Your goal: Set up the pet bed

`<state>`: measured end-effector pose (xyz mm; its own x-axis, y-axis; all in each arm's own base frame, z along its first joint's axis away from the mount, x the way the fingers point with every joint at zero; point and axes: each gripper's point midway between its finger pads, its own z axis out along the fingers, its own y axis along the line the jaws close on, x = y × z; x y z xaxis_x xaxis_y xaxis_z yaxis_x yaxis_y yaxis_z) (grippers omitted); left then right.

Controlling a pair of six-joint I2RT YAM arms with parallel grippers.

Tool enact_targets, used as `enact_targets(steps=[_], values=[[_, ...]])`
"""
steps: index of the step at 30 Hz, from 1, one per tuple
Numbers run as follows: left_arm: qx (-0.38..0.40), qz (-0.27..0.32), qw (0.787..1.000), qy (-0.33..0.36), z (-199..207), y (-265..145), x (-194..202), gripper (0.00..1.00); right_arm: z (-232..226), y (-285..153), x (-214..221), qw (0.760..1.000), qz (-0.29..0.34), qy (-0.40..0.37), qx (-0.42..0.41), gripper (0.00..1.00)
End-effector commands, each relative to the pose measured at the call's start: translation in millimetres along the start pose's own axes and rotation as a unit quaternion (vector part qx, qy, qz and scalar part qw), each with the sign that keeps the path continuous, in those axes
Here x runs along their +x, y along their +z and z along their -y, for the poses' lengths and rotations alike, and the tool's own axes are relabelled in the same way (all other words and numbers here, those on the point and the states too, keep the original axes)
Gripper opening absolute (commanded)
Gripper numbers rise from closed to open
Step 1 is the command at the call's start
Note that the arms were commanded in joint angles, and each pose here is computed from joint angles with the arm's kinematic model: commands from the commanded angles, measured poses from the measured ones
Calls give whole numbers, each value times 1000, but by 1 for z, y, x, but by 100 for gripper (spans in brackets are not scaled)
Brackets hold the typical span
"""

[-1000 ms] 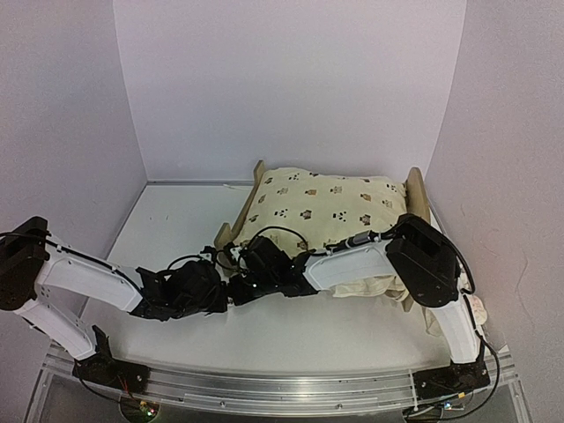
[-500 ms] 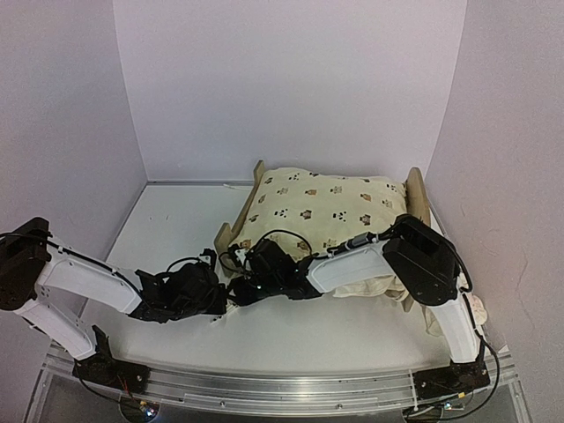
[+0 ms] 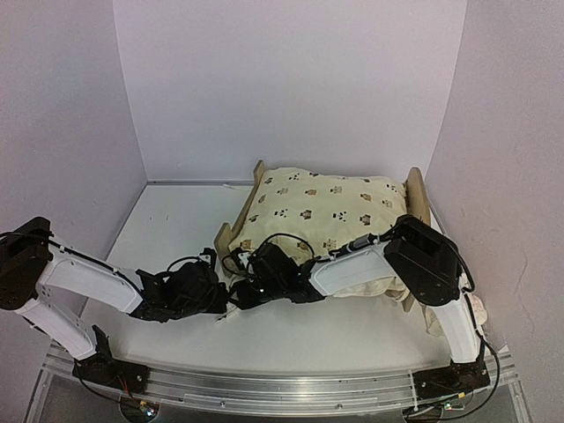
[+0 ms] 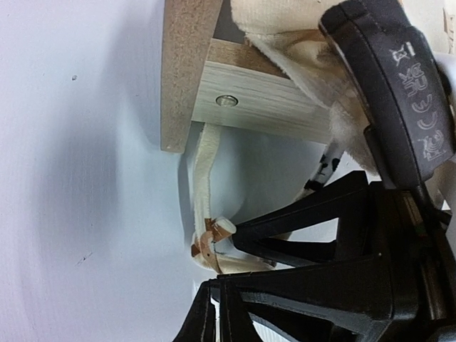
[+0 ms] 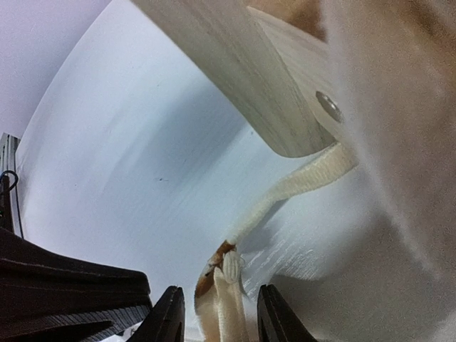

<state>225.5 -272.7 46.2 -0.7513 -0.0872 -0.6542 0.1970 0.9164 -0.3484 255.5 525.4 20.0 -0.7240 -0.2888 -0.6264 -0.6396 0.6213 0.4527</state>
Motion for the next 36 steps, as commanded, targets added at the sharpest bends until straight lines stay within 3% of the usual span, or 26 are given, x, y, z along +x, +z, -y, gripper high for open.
enact_targets(steps=[1, 17, 20, 25, 36], values=[[12, 13, 1000, -4, 8, 2, -10, 5, -27, -23, -32, 999, 38, -4, -27, 38], [4, 16, 1000, -7, 6, -11, -19, 7, -22, -6, -23, 999, 23, -14, -24, 31], [0, 11, 1000, -7, 2, -14, -17, 11, -21, -2, -21, 999, 19, -16, -21, 29], [-12, 4, 1000, -4, -2, -24, -19, 26, -19, 4, -16, 1000, 12, -20, -13, 29], [-48, 2, 999, -10, -27, -44, -27, 28, -17, 12, -1, 997, -6, -69, 32, 32]])
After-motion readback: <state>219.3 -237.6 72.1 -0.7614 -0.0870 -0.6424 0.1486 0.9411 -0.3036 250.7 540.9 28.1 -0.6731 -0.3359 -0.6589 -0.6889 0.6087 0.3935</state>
